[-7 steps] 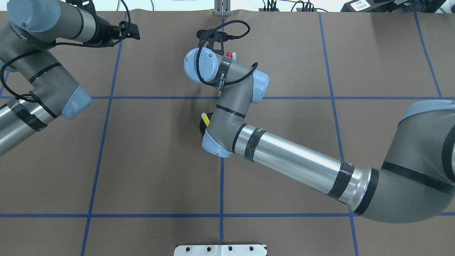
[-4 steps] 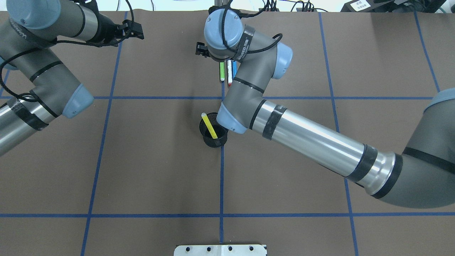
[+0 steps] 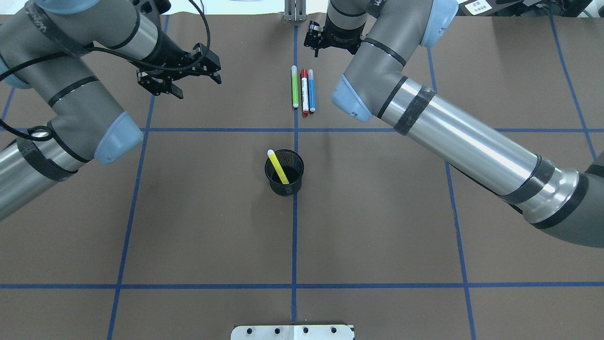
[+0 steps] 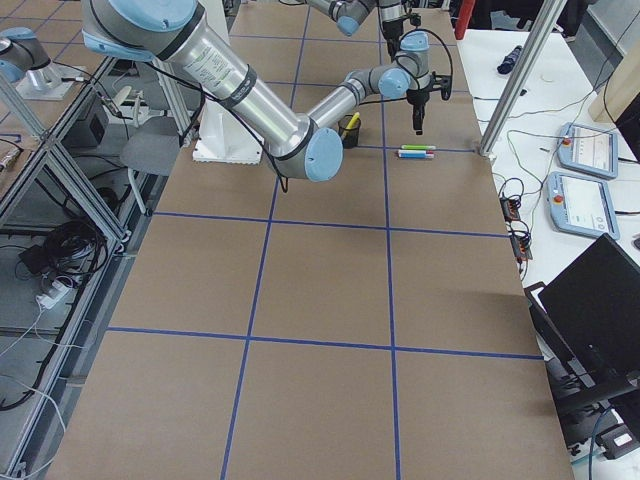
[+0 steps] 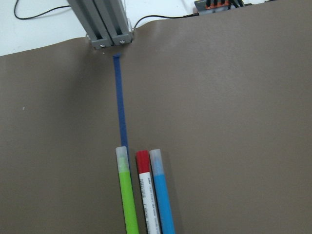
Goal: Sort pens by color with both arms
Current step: 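Withdraw the right gripper while the left gripper moves toward the cup, then lower the left gripper into the cup and close on the yellow highlighter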
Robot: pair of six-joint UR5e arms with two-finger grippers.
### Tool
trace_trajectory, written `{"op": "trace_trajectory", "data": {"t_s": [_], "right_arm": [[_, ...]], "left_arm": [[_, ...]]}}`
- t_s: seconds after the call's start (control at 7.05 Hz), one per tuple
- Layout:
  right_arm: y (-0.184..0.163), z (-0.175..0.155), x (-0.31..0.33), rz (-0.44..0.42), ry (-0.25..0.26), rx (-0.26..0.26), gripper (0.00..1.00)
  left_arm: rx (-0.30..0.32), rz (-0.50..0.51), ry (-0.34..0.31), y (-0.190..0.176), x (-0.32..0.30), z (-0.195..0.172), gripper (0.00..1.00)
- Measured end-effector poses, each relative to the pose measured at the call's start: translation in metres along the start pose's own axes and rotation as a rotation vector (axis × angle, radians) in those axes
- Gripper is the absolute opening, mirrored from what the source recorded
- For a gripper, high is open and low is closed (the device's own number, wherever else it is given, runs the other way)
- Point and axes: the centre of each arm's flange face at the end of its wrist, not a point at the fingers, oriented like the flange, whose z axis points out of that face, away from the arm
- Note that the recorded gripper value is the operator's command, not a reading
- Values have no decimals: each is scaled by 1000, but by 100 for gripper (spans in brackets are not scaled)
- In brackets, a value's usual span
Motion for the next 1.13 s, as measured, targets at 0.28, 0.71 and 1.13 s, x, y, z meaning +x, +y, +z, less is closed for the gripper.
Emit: {"op": "trace_trajectory", "data": {"t_s": [0.28,0.71,1.13], "right_arm": [[-8,3,20,-1,35,-54,100],[-15,7,42,-32,45,-64,100],[-11,14,60,-69,48,-63,100]], "left_arm": [[-89,-50,-95,43,41,1,100],[-267,-136,-162,34,86,55,100],[-335,-176,-214,23,126,97,88]]}}
